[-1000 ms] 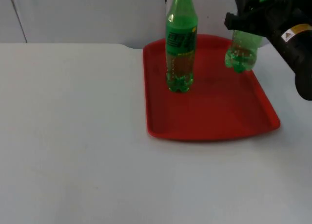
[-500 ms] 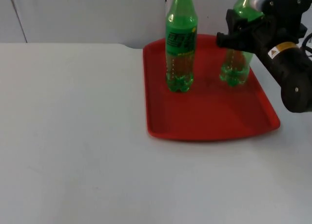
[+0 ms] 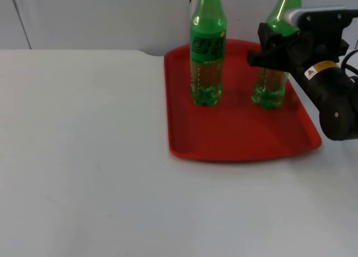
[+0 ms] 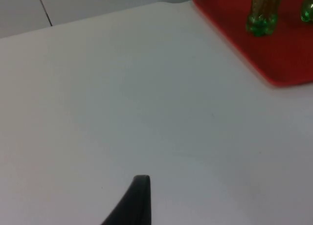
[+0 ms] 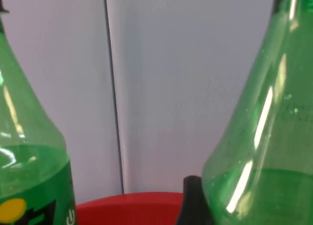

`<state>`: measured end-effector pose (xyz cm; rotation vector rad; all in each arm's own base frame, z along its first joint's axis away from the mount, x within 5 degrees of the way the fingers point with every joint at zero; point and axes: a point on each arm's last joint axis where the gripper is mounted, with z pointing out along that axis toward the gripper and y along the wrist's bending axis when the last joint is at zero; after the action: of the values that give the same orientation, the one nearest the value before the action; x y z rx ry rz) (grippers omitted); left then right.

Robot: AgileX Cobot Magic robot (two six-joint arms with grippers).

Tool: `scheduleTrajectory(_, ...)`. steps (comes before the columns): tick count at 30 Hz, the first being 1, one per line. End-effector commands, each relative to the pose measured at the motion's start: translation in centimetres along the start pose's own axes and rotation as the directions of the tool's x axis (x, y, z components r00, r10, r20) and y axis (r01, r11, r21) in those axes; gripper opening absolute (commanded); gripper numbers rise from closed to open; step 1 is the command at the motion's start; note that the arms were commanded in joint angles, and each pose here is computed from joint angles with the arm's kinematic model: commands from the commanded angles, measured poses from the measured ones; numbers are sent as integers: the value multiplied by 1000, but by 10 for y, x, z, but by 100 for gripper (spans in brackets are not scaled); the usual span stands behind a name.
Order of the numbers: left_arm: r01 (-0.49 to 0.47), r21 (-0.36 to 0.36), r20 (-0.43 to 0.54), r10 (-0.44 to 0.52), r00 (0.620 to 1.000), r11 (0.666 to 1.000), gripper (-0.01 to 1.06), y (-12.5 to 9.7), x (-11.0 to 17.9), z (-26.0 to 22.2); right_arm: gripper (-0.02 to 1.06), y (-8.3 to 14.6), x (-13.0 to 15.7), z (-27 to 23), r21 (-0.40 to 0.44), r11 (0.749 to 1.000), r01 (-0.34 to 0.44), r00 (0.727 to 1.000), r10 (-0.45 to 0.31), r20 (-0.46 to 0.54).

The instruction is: Place the bottle upright on the tray.

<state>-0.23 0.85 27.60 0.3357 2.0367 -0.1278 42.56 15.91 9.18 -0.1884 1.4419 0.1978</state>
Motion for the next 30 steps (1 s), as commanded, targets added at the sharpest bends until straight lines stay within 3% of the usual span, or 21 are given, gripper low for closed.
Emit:
scheduleTrajectory(1, -8, 1, 3, 8, 1000, 1000, 105, 0, 1, 1, 0, -1, 1, 1, 3, 1000, 21, 1000, -21, 7)
scheduleTrajectory(3, -8, 1, 3, 8, 1000, 1000, 105, 0, 1, 1, 0, -1, 1, 1, 3, 999, 46, 999, -46, 7)
scheduleTrajectory(7, -8, 1, 3, 8, 1000, 1000, 105, 0, 1, 1, 12, -1, 1, 1, 3, 999, 49, 999, -49, 7)
scheduleTrajectory(10, -8, 1, 3, 8, 1000, 1000, 105, 0, 1, 1, 40, -1, 1, 1, 3, 999, 49, 999, -49, 7)
scheduleTrajectory(12, -8, 1, 3, 8, 1000, 1000, 105, 0, 1, 1, 44, -1, 1, 1, 3, 999, 49, 999, -49, 7)
scheduleTrajectory(13, -8, 1, 3, 8, 1000, 1000, 105, 0, 1, 1, 58, -1, 1, 1, 3, 999, 49, 999, -49, 7)
scheduleTrajectory(16, -8, 1, 3, 8, 1000, 1000, 105, 0, 1, 1, 73, -2, 1, 1, 7, 999, 48, 999, -48, 7)
scheduleTrajectory(26, -8, 1, 3, 8, 1000, 1000, 105, 0, 1, 1, 74, -3, 1, 1, 21, 999, 42, 999, -43, 5)
scheduleTrajectory(30, -8, 1, 3, 8, 1000, 1000, 105, 0, 1, 1, 82, -3, 1, 1, 21, 999, 42, 999, -43, 5)
